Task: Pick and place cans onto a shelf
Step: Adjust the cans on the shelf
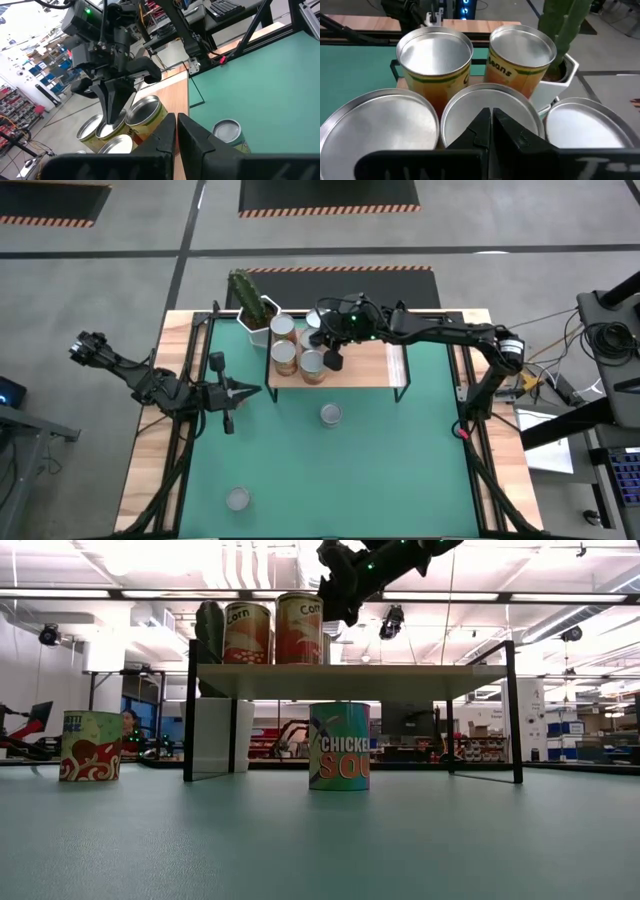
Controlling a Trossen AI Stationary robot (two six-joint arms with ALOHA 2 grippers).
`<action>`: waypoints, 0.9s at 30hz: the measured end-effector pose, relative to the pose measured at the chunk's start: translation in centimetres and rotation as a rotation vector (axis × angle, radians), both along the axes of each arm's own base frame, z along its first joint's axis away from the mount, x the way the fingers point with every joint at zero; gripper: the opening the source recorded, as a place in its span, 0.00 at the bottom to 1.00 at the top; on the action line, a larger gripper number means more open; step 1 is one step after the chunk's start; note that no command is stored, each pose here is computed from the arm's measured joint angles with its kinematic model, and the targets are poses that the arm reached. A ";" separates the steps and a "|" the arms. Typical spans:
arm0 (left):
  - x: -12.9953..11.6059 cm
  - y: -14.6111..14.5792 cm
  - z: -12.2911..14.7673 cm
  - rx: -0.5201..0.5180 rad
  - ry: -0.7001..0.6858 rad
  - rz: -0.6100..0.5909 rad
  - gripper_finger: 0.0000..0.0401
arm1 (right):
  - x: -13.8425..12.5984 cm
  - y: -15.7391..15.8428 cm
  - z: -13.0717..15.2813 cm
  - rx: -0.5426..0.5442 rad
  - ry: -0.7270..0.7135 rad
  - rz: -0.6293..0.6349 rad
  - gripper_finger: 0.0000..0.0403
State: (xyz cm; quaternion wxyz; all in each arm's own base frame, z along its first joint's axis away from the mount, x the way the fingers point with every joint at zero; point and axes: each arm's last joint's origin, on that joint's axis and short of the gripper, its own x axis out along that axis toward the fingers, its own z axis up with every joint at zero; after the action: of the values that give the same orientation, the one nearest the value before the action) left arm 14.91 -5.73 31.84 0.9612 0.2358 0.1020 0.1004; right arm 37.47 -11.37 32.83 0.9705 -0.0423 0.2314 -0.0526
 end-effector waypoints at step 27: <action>0.0 0.0 0.0 0.000 0.000 0.000 0.00 | -0.7 0.2 -0.3 0.006 0.053 -0.019 0.02</action>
State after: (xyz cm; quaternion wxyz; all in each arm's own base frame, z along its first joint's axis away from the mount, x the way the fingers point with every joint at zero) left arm 14.91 -5.73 31.84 0.9612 0.2358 0.1021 0.1004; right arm 36.81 -11.21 32.53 0.9637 -0.0386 0.2574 -0.0602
